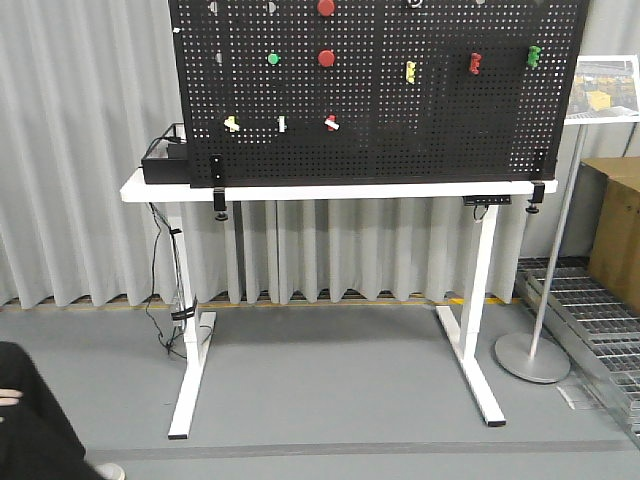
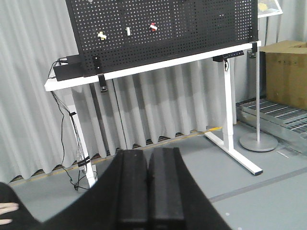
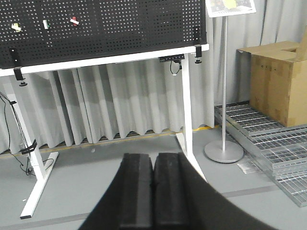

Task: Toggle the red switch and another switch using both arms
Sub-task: 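Drive the base forward up to the black pegboard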

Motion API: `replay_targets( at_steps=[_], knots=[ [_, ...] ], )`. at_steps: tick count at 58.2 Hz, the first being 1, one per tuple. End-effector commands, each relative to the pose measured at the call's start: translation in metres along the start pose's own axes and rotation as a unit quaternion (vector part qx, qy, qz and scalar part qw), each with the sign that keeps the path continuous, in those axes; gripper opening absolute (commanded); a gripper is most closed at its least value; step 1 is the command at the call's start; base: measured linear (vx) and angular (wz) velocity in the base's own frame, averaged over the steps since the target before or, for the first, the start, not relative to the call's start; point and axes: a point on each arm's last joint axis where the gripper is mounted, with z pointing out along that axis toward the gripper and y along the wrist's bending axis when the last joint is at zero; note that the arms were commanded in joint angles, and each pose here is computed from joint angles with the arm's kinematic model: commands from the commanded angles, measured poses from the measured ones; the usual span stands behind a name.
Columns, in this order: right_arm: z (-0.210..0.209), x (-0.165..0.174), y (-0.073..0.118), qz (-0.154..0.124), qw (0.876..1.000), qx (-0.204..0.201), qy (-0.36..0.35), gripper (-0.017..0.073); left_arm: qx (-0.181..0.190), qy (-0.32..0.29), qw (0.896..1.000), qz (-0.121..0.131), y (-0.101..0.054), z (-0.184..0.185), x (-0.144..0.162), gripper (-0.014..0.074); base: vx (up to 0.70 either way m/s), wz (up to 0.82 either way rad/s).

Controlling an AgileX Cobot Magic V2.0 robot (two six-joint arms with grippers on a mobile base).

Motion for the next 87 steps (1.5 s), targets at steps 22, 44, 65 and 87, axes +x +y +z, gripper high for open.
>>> replay_targets(
  at_steps=[22,44,65,87],
  knots=[
    [-0.0008,-0.0064,0.0007,-0.010,0.999,-0.003,-0.046,-0.0006,-0.008,-0.038,0.999,-0.008,0.0008,-0.0009,-0.0015,0.0003,0.00,0.00],
    [-0.0008,-0.0064,0.0007,-0.010,0.999,-0.003,-0.046,-0.0006,-0.008,-0.038,0.999,-0.008,0.0008,-0.0009,-0.0015,0.0003,0.02,0.01],
    [-0.0008,-0.0064,0.0007,-0.010,0.999,-0.003,-0.046,-0.0006,-0.008,-0.038,0.999,-0.008,0.0008,-0.0009,-0.0015,0.0003,0.20,0.03],
    [-0.0008,-0.0064,0.0007,-0.010,0.999,-0.003,-0.046,-0.0006,-0.008,-0.038,0.999,-0.008,0.0008,-0.0009,-0.0015,0.0003,0.39,0.03]
  ],
)
